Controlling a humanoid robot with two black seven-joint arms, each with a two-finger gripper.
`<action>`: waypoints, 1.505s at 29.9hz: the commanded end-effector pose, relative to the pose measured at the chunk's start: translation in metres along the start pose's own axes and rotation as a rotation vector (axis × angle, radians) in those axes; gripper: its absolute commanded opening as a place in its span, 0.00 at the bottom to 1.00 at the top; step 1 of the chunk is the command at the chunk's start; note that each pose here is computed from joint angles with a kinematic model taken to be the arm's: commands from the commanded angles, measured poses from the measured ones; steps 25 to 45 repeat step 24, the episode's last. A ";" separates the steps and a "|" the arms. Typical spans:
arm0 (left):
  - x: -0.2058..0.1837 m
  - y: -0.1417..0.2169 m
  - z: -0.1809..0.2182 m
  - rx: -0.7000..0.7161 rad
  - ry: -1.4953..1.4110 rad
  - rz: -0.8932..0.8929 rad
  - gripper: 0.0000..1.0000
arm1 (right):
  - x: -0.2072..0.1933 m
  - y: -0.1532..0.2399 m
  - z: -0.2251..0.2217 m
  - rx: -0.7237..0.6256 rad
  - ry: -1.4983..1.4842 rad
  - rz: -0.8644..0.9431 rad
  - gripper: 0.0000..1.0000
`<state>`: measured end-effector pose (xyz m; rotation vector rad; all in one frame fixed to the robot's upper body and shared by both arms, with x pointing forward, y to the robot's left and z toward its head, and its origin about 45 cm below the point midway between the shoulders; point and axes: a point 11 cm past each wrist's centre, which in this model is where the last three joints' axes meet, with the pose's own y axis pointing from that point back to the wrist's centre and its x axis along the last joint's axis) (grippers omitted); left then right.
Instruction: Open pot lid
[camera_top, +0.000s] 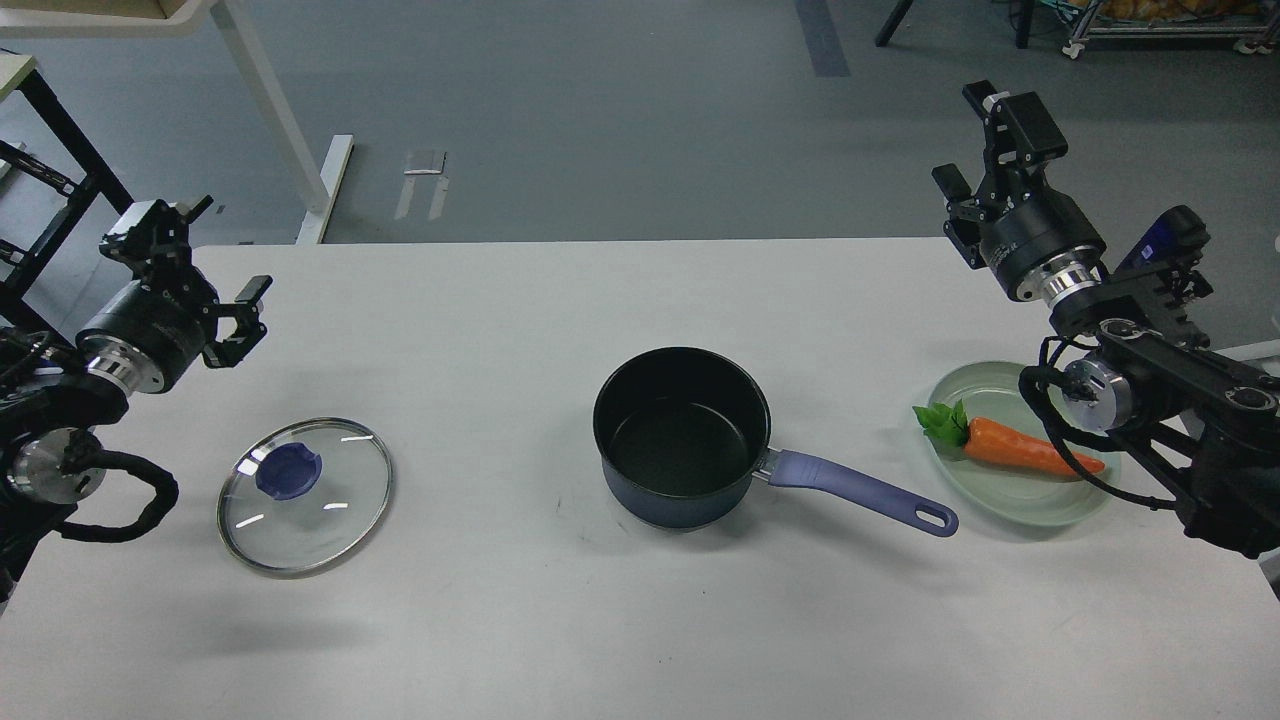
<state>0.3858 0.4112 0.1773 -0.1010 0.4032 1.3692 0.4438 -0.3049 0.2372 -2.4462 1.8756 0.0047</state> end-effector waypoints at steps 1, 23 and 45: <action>-0.010 0.000 -0.012 0.024 0.054 -0.069 0.99 | 0.000 0.004 0.012 -0.015 -0.180 -0.050 1.00; -0.015 -0.011 0.008 -0.130 0.190 -0.064 0.99 | -0.019 0.024 0.024 -0.042 -0.390 -0.270 1.00; -0.015 -0.011 0.008 -0.130 0.190 -0.064 0.99 | -0.019 0.024 0.024 -0.042 -0.389 -0.269 1.00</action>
